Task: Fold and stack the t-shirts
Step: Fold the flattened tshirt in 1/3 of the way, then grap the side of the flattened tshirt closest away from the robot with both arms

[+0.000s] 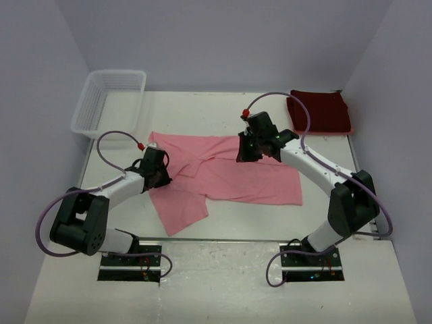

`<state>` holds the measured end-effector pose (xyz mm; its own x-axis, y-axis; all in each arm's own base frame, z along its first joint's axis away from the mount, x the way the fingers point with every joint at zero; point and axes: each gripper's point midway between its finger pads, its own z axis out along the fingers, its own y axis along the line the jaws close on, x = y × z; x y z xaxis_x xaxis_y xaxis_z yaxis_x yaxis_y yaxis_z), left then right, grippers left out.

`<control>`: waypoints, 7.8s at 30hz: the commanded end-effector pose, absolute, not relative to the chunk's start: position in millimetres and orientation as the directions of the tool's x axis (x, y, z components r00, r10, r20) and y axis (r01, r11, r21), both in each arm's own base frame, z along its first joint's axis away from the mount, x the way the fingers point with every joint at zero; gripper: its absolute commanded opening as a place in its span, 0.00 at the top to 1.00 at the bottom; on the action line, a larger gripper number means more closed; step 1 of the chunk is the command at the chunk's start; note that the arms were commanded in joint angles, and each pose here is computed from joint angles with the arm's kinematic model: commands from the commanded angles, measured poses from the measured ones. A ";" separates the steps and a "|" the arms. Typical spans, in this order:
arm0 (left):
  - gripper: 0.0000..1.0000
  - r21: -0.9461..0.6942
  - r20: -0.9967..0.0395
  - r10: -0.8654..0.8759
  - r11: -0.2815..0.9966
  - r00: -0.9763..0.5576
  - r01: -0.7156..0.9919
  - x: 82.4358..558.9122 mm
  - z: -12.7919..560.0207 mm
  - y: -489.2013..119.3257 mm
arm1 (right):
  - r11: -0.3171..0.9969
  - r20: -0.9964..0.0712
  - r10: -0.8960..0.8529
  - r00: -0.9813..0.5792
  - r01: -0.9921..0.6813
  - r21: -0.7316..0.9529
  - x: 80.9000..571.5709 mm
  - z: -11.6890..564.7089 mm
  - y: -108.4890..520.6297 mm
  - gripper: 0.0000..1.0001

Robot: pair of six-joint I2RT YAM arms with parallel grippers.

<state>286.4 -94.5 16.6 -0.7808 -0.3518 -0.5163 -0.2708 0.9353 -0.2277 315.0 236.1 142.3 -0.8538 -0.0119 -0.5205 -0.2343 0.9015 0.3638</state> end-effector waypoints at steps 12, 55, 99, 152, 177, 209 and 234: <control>0.55 -0.175 -0.671 -0.399 0.904 -0.625 -0.390 303.0 67.5 -70.2 | 0.789 -0.464 -0.183 -0.867 -0.411 0.457 333.9 122.5 362.4 0.79; 0.53 -0.169 -0.629 -0.341 0.937 -0.698 -0.305 351.8 41.7 -103.0 | 0.805 -0.336 -0.364 -0.869 -0.475 0.356 316.6 27.1 408.6 0.70; 0.53 -0.110 -0.563 -0.365 0.922 -0.741 -0.371 348.8 -0.8 -74.4 | 0.850 -0.335 -0.341 -0.878 -0.440 0.289 324.1 22.4 399.6 0.98; 0.87 -0.229 -0.725 -0.291 0.957 -0.624 -0.179 359.0 109.0 -107.0 | 0.975 -0.599 -0.123 -0.791 -0.207 0.074 291.5 153.8 221.6 1.00; 1.00 -0.215 -0.561 -0.251 0.964 -0.789 -0.153 479.0 -0.2 -118.0 | 0.994 -0.507 0.114 -0.854 0.098 0.057 264.1 116.7 118.5 1.00; 1.00 -0.200 -0.540 -0.332 0.943 -0.773 -0.265 495.6 -5.4 -59.9 | 0.918 -0.301 0.361 -0.883 0.393 -0.051 239.3 36.9 67.3 0.47; 1.00 -0.340 -0.555 -0.347 0.924 -0.755 -0.175 495.8 15.6 -84.2 | 0.795 -0.270 0.602 -0.751 0.597 0.111 239.2 16.8 62.5 0.51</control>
